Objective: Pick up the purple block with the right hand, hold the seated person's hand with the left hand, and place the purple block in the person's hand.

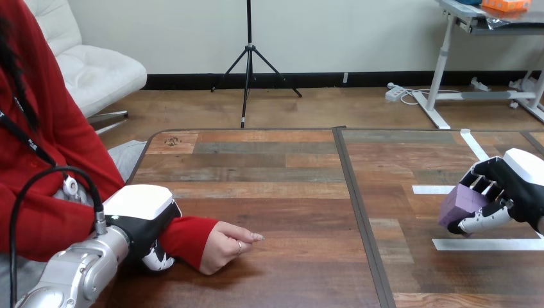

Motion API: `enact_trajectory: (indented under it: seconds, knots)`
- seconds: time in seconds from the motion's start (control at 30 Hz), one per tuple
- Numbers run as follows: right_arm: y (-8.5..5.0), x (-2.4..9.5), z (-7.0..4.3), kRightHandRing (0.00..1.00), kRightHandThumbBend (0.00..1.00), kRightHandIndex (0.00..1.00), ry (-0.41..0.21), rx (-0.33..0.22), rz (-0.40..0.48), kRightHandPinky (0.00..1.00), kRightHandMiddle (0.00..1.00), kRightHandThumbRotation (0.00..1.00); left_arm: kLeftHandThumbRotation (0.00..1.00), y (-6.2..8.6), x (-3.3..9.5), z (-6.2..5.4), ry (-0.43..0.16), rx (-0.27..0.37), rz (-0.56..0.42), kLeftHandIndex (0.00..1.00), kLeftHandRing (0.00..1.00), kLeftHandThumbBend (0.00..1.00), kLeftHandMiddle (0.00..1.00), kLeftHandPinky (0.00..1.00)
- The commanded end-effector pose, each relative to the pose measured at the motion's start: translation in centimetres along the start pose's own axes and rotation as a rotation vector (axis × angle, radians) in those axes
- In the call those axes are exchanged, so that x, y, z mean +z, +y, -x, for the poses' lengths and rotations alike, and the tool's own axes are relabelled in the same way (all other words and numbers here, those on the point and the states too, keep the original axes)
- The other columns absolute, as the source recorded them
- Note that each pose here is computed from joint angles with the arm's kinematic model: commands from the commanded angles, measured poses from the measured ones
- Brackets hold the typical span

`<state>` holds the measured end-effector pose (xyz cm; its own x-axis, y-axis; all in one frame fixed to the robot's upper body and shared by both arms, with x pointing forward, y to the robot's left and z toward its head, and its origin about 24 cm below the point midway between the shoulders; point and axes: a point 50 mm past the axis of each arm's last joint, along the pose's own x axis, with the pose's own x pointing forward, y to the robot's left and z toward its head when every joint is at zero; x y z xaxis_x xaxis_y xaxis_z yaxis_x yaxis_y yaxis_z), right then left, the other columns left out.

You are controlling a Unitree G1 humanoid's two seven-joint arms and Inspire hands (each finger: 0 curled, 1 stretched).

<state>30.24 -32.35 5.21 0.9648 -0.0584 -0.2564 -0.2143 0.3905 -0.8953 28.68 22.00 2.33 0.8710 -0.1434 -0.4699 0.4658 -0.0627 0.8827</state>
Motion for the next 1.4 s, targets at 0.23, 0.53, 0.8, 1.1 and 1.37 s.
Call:
enact_trajectory:
  seconds: [0.23, 0.53, 0.8, 1.1, 1.37]
  knots:
    - [-3.0, 1.5, -0.4, 0.47, 0.72, 0.52, -0.062, -0.101, -0.004, 0.47, 0.51, 0.00, 0.00, -1.8, -0.5, 0.2, 0.014, -0.022, 0.095, 0.41, 0.25, 0.79, 0.34, 0.20]
    - [-2.9, 1.7, -0.5, 0.45, 0.72, 0.52, -0.072, -0.100, 0.002, 0.43, 0.50, 0.00, 0.00, -1.6, -0.4, 0.4, 0.009, 0.018, 0.155, 0.38, 0.24, 0.73, 0.34, 0.18]
    - [-2.9, 1.8, -0.6, 0.45, 0.72, 0.52, -0.073, -0.099, 0.010, 0.43, 0.50, 0.00, 0.00, -1.2, -0.3, 0.6, -0.013, 0.067, 0.194, 0.36, 0.26, 0.71, 0.35, 0.19]
    - [-2.8, 2.0, -0.7, 0.45, 0.72, 0.52, -0.078, -0.098, 0.015, 0.43, 0.50, 0.00, 0.00, -0.6, -0.3, 0.8, -0.034, 0.105, 0.247, 0.35, 0.27, 0.69, 0.36, 0.20]
    - [-2.8, 2.1, -0.7, 0.46, 0.72, 0.52, -0.089, -0.098, 0.016, 0.42, 0.50, 0.00, 0.00, 0.0, -0.3, 1.1, -0.051, 0.141, 0.261, 0.35, 0.29, 0.70, 0.37, 0.22]
